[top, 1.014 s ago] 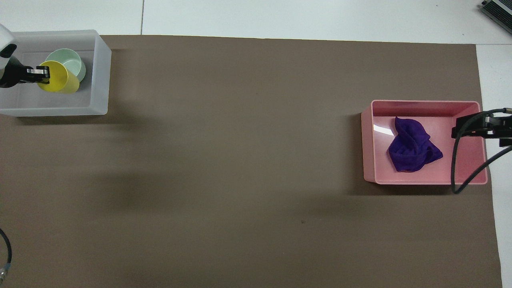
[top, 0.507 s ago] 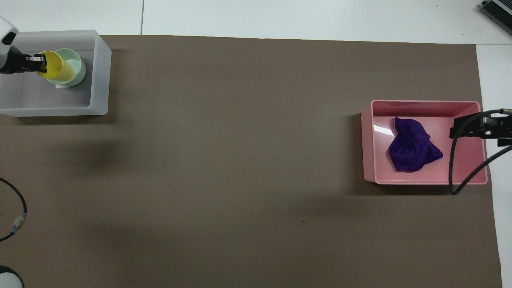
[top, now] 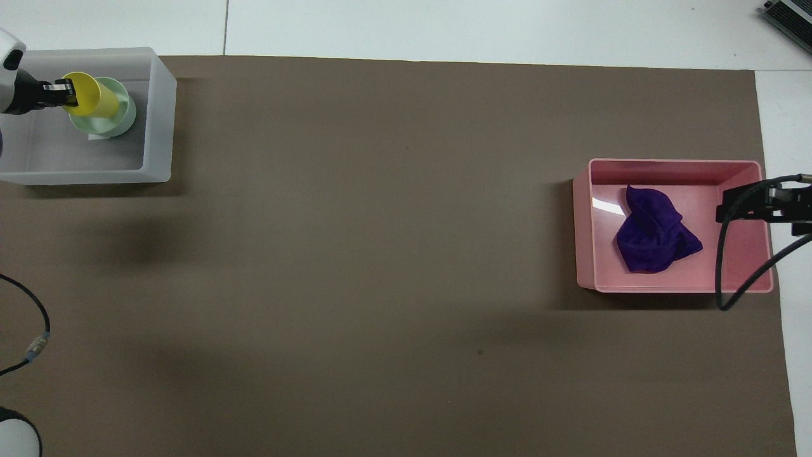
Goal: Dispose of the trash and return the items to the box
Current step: 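Lower the yellow cup into the green bowl with the left gripper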
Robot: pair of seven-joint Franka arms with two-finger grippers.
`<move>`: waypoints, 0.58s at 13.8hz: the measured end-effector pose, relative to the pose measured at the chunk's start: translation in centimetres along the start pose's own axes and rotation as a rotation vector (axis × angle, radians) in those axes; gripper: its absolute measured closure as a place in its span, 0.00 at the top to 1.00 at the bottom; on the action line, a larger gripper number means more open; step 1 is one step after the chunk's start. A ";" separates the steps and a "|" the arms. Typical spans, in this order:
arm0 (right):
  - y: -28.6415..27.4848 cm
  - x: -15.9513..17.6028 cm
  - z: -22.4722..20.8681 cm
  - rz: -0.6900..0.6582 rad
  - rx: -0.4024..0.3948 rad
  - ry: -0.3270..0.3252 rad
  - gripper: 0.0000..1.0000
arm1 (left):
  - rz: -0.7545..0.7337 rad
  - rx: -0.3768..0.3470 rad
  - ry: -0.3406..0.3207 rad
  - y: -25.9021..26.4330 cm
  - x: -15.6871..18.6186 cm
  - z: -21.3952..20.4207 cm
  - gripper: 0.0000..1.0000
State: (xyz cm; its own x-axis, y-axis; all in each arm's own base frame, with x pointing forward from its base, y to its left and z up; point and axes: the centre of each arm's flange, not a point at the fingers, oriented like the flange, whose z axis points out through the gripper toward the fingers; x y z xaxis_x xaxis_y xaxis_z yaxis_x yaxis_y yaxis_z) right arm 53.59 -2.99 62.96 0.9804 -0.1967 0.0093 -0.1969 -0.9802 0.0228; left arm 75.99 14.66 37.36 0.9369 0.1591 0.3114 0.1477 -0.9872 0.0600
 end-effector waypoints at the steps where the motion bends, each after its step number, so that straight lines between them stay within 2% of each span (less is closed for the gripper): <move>1: 0.0 0.0 0.0 0.000 0.000 0.000 1.00 | -0.001 0.000 -0.007 -0.1 -0.2 0.3 0.03; 5: 0.0 0.0 -0.1 0.000 0.000 0.001 1.00 | -0.008 0.001 -0.027 -0.5 -0.8 0.9 0.06; 6: 0.0 0.0 -0.1 0.000 0.000 0.001 1.00 | -0.009 0.001 -0.030 -0.6 -0.8 0.8 0.13; 8: 0.0 0.0 -0.1 0.000 0.000 0.001 1.00 | -0.009 0.001 -0.027 -0.6 -0.7 0.3 0.35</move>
State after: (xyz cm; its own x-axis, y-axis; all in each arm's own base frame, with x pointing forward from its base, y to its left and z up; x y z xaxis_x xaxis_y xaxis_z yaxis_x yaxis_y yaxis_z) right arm 53.54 -2.99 63.04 0.9804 -0.1967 0.0108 -0.1969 -0.9802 0.0225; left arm 75.34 15.17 36.87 0.9436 0.1678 0.2853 0.1567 -0.9857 0.0614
